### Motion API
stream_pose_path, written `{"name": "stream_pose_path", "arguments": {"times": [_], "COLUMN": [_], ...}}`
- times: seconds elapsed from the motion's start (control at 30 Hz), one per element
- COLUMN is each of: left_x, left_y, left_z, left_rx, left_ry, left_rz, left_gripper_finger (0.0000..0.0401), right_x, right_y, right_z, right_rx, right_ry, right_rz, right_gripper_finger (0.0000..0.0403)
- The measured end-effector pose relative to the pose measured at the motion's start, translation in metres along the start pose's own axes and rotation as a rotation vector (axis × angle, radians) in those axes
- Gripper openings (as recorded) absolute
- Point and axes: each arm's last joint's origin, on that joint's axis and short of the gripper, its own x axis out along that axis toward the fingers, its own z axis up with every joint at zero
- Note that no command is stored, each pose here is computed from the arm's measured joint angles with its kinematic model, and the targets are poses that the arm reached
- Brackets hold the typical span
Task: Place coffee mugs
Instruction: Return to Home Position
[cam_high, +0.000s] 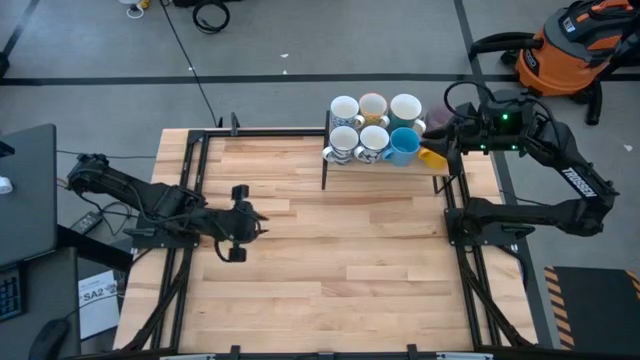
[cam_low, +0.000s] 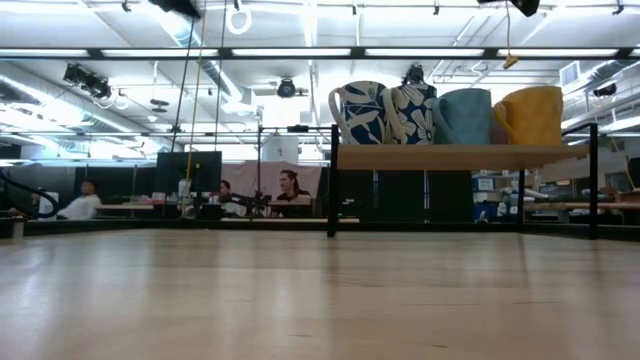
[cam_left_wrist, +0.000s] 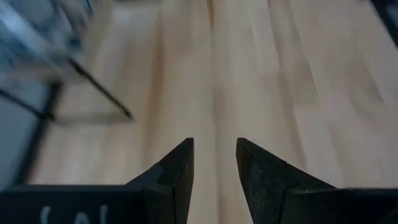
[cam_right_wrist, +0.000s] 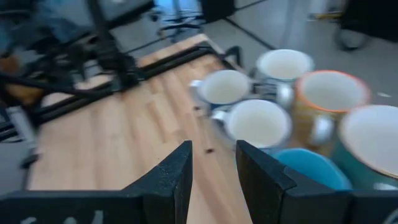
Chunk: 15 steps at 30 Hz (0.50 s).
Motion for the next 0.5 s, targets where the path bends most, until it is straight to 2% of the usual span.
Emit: {"name": "stream_pose_path", "arguments": {"times": [0.13,0.27,0.5], "left_x": [-0.001,-0.007,-0.034], "left_y": [0.008,0.025,0.063], "left_z": [0.017,0.028,0.019], "left_rx": [0.074,0.097,-0.008], "left_ry": [-0.158,-0.276,-0.326], "left_rz": [0.029,0.027,0.074], "left_gripper_finger": [0.0128,0.0128,0.0128], "right_x": [0.0,0.001,0.009], "right_y": [0.005,0.01,0.02], "right_z": [0.001,0.002,0.002], "right_rx": [-0.013,-0.022,-0.07], "right_ry": [-0.002,0.0,-0.038], "right_rz": [0.115,0.171,0.258], "right_gripper_finger": [0.0129,0.0129,0.0129]}}
